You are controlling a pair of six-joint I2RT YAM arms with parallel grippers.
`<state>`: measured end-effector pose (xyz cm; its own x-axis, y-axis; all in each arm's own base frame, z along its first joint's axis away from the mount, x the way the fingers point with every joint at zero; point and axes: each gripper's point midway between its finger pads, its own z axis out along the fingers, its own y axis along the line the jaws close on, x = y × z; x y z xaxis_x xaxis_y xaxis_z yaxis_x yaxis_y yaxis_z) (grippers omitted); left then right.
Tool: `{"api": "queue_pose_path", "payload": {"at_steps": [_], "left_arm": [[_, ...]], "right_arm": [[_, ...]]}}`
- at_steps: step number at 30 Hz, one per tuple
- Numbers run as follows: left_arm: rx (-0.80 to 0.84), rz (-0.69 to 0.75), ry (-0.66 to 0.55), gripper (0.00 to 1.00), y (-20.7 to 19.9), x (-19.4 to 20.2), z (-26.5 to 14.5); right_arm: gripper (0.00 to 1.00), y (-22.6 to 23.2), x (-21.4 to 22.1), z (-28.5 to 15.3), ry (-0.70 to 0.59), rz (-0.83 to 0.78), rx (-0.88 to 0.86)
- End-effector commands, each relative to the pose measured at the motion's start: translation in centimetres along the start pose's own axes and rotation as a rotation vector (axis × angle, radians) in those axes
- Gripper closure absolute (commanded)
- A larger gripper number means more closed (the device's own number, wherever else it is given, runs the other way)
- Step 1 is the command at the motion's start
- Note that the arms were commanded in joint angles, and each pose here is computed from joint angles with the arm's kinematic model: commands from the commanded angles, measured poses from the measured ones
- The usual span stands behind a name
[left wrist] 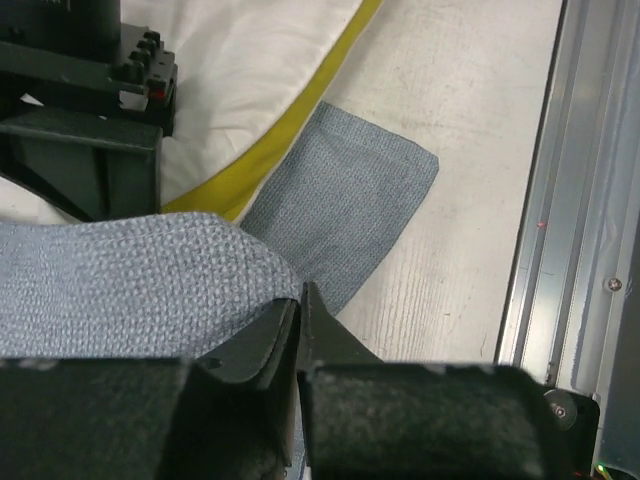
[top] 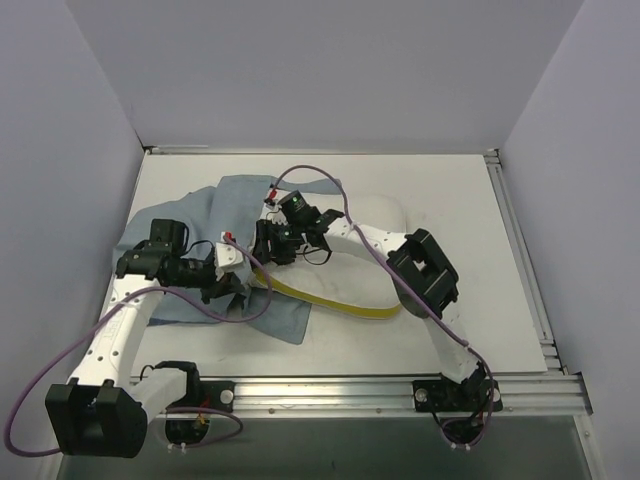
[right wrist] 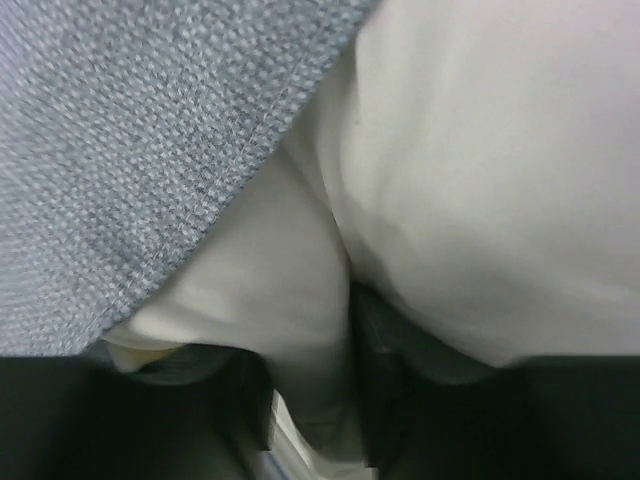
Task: Put the pillow into the pillowcase
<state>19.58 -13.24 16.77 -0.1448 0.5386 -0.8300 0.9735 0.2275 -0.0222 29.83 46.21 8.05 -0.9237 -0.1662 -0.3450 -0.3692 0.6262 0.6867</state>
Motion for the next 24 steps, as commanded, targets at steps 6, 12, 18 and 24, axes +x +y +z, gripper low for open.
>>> {"api": "queue_pose_path", "payload": {"at_steps": [6, 12, 18, 24], "left_arm": [[-0.013, -0.001, -0.039, 0.39, -0.9, -1.7, -1.5], [-0.105, -0.059, -0.086, 0.21, -0.1, -4.9, -3.3], [-0.276, -0.153, -0.067, 0.08, 3.8, -7.3, -5.1], [-0.335, -0.129, -0.004, 0.09, 5.6, -8.1, -5.4]], "right_arm": [[0.25, 1.2, -3.2, -8.3, -0.087, -0.252, -0.096], [0.17, -2.8, -0.9, -16.6, -0.04, -0.334, 0.056], [0.2, -8.1, 2.9, -21.4, 0.015, -0.313, 0.219], [0.26, -11.7, 8.2, -20.9, 0.102, -0.201, 0.269]]}}
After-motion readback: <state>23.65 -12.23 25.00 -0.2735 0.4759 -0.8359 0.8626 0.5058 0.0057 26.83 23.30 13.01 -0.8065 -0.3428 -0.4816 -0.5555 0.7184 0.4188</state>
